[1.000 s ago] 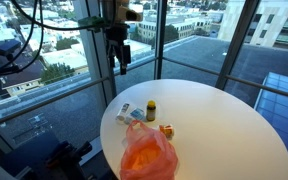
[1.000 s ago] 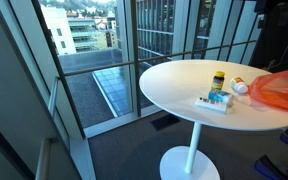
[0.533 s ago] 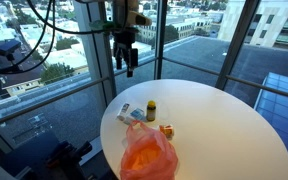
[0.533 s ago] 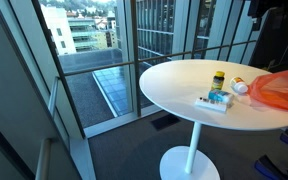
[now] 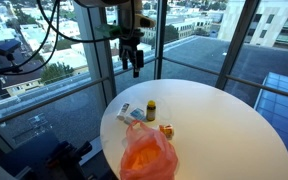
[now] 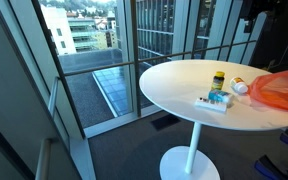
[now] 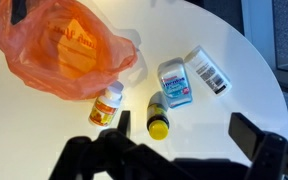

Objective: Put the bottle with a yellow cap in the plastic bag

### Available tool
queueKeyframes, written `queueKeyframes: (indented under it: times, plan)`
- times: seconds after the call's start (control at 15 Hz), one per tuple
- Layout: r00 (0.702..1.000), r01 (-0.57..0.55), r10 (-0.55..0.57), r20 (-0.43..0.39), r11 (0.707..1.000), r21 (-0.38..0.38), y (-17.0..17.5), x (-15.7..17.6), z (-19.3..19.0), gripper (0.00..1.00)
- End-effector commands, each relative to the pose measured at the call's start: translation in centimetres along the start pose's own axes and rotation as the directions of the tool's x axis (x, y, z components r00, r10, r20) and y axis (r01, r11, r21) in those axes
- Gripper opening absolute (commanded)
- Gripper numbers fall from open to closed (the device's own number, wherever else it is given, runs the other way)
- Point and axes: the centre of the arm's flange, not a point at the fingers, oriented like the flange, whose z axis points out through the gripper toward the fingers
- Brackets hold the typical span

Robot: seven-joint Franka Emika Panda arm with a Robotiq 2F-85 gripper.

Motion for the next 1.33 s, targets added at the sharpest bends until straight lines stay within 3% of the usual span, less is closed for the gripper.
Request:
queueKeyframes:
  times: [0.0, 0.53, 1.27]
  plan:
    - [0.998, -0.024, 0.025, -0.051, 1.0, 0.014, 0.5, 3.3, 1.2, 1.0]
    - [0.995, -0.014, 0.019, -0.098, 0.999, 0.05, 1.9, 8.2, 7.2, 1.0]
    - [0.995, -0.028, 0.03, -0.094, 0.999, 0.025, 1.9, 10.7, 15.5, 1.0]
